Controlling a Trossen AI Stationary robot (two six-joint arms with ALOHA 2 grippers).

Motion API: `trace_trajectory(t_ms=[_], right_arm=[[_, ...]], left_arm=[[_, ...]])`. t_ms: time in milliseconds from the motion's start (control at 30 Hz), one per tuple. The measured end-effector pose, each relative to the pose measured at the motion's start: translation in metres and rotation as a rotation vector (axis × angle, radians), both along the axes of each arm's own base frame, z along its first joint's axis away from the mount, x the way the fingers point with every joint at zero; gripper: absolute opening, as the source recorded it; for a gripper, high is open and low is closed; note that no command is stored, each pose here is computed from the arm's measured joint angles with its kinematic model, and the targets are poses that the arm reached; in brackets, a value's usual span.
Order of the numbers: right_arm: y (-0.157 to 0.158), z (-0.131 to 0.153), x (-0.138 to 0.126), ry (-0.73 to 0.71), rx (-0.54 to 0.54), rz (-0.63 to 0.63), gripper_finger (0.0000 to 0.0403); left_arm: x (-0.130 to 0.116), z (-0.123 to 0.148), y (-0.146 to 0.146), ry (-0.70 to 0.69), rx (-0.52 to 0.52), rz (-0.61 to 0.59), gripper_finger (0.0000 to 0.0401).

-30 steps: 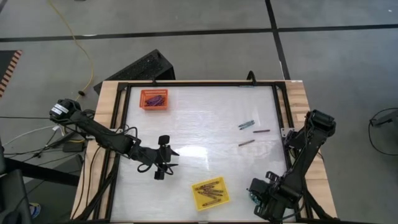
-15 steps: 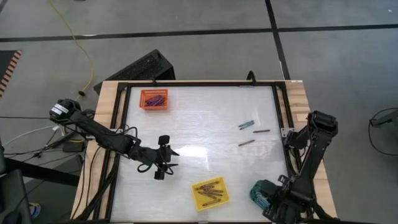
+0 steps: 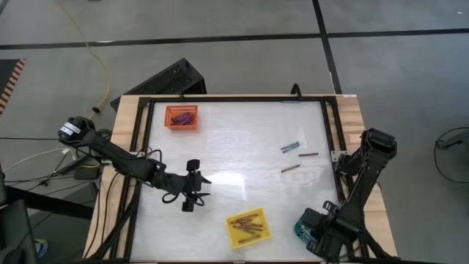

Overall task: Sort crayons
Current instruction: Put the brown crayon into the yellow bin

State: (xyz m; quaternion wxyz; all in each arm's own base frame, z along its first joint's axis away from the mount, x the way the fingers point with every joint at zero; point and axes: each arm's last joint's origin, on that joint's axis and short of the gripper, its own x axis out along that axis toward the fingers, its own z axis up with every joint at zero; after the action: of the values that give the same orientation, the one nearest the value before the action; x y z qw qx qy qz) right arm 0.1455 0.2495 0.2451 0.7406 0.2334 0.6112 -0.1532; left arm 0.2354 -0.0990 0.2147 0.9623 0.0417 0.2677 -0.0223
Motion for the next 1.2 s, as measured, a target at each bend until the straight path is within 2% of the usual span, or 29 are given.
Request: trace_trajectory(t_ms=[100,200,367,433,600,733,933,1200], right_arm=[[-0.015,0.005,0.004,0.014,-0.066,0.043,0.0107],[-0.035,0.007,0.011,0.070,-0.184,0.095,0.0108],[-0.075,0.006,0.034,0.181,-0.371,0.249,0.0109],[-0.094,0.004,0.046,0.210,-0.406,0.287,0.0109],[-0.143,-0.007,0.072,0.168,-0.362,0.340,0.0109],[-0.174,-0.010,0.076,0.167,-0.356,0.365,0.0109],[-0.201,-0.022,0.075,0.138,-0.267,0.443,0.0109],[-0.224,-0.045,0.075,0.154,-0.253,0.498,0.0109]], left_arm=[[0.000,0.000,0.000,0.000,0.000,0.000,0.0181],[0.000,0.000,0.000,0.000,0.007,-0.004,0.0181],[0.000,0.000,0.000,0.004,0.001,-0.018,0.0181],[0.000,0.000,-0.001,0.006,-0.004,-0.024,0.0181],[0.000,0.000,-0.001,0.007,-0.007,-0.023,0.0181],[0.000,0.000,-0.001,0.007,-0.007,-0.023,0.0181],[-0.001,-0.001,-0.001,0.013,-0.006,-0.023,0.0181],[-0.001,-0.001,0.000,0.014,-0.004,-0.024,0.0181]])
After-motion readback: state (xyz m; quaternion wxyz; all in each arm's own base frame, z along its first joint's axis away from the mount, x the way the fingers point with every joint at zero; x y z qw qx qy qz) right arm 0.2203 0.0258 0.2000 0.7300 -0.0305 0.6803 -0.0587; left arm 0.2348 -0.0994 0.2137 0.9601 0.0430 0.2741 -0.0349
